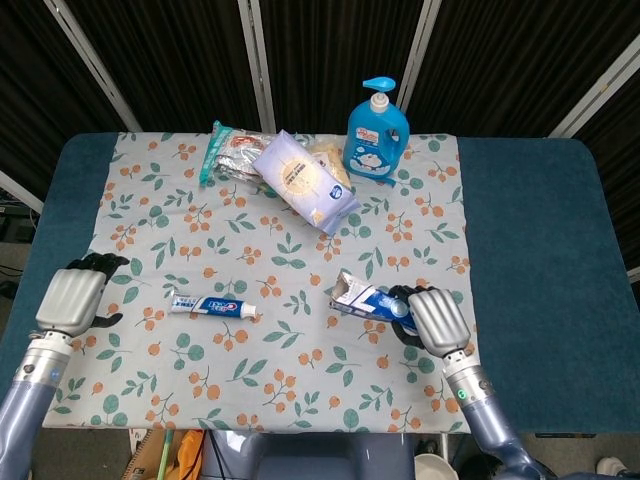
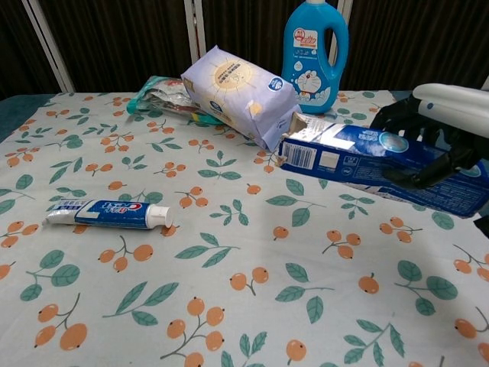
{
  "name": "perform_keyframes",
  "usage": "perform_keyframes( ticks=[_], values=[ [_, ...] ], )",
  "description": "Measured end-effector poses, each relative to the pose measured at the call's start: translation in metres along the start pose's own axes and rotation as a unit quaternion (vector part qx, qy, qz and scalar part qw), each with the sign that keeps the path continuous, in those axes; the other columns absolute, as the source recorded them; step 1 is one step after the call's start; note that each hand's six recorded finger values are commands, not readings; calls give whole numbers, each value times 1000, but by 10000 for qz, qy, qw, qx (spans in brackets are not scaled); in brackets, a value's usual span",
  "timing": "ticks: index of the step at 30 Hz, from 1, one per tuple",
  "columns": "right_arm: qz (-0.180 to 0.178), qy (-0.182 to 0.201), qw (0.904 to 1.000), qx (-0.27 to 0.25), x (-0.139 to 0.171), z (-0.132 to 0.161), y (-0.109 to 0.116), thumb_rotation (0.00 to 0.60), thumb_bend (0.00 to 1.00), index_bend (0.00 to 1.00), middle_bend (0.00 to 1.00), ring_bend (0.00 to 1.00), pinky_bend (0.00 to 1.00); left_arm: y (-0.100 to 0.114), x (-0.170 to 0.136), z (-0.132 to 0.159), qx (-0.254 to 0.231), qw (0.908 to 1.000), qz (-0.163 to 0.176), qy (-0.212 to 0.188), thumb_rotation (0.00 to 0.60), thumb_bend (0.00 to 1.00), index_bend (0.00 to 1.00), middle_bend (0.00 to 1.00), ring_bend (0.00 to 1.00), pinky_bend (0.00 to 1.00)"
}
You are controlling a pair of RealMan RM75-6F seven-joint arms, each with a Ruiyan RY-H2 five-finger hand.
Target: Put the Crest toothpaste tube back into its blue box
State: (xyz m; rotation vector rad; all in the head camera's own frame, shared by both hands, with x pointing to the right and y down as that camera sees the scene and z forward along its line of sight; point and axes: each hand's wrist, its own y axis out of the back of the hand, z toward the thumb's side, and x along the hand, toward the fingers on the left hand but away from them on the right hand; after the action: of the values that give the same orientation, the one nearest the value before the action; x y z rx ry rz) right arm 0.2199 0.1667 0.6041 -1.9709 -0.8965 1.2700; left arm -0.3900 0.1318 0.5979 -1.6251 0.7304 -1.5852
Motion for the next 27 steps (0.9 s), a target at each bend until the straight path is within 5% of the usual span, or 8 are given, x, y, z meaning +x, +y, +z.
perform_keyframes(
  ticks=[6, 12, 18, 27],
  values=[
    [-85, 18, 9999, -94, 3, -3, 6, 600, 408, 580, 637, 617, 543, -13, 27, 20, 392, 9968, -670, 172, 600, 160, 248, 242, 224, 322],
    [-166, 3, 9998, -132, 4, -7, 12, 600, 408, 580, 637, 617, 543, -44, 42, 62, 789, 9905, -1121, -118, 600, 166, 292, 287, 269, 361],
    [-203, -23, 9997, -139, 6, -11, 14, 600, 408, 580, 636, 617, 543, -65, 53, 88, 854, 9901, -1076, -279, 600, 171, 314, 321, 298, 375],
    [-210, -76, 9996, -188, 7, -17, 12, 600, 407, 580, 637, 616, 543, -69, 63, 121, 1029, 9893, -804, -648, 600, 220, 377, 403, 369, 414]
  ],
)
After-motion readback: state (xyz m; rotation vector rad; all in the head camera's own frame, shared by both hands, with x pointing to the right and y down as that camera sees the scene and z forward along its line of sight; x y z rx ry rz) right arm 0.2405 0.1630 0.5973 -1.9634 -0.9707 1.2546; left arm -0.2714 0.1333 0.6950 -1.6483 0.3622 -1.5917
